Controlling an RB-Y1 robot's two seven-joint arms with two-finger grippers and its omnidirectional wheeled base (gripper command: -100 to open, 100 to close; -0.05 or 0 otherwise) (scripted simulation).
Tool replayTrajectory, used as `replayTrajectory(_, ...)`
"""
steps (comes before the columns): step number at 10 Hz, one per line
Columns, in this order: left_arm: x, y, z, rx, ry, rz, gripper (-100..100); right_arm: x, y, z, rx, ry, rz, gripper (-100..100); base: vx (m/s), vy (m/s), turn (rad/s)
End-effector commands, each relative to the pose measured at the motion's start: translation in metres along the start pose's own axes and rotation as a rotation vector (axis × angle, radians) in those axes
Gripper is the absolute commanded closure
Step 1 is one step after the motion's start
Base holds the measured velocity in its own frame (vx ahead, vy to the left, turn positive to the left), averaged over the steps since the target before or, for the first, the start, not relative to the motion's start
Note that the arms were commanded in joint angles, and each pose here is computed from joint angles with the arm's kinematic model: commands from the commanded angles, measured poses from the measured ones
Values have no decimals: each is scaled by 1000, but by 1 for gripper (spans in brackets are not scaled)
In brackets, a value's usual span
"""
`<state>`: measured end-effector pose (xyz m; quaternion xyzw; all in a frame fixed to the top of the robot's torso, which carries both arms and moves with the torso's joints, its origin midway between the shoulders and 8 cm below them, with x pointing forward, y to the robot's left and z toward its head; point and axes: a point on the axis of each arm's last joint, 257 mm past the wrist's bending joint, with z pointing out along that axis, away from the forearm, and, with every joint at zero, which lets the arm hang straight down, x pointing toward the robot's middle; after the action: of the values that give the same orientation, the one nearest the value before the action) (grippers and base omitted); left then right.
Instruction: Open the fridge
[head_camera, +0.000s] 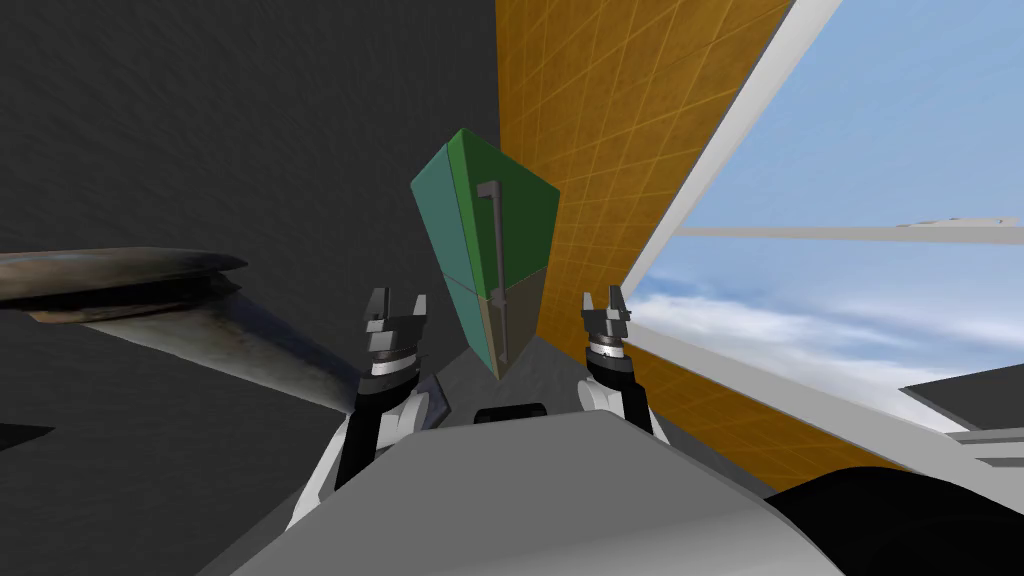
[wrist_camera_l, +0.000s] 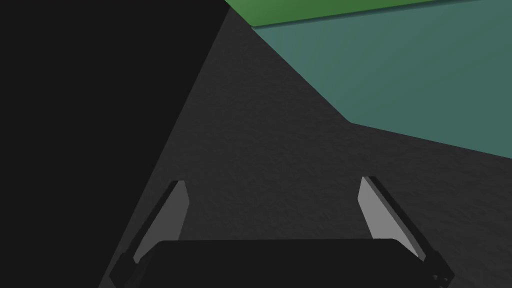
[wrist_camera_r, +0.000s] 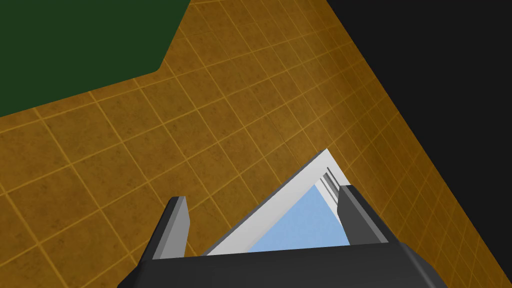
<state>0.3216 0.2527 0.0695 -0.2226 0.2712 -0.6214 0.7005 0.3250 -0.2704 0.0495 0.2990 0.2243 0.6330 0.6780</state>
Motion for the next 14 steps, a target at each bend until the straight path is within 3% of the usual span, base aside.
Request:
replayTrajectory(1, 0, 0, 0, 0, 0, 0, 0, 0, 0, 0, 0, 0, 0, 0, 0, 0, 0)
replayTrajectory(9, 0, 0, 0, 0, 0, 0, 0, 0, 0, 0, 0, 0, 0, 0, 0, 0, 0)
replayTrajectory(10, 1, 2, 0, -16, 28, 8, -100, 0, 0, 0, 0, 0, 0, 0, 8, -17, -18)
replayTrajectory(14, -3, 13, 1, -76, 77, 27, -100, 0, 0, 0, 0, 0, 0, 0, 13, -36, -18)
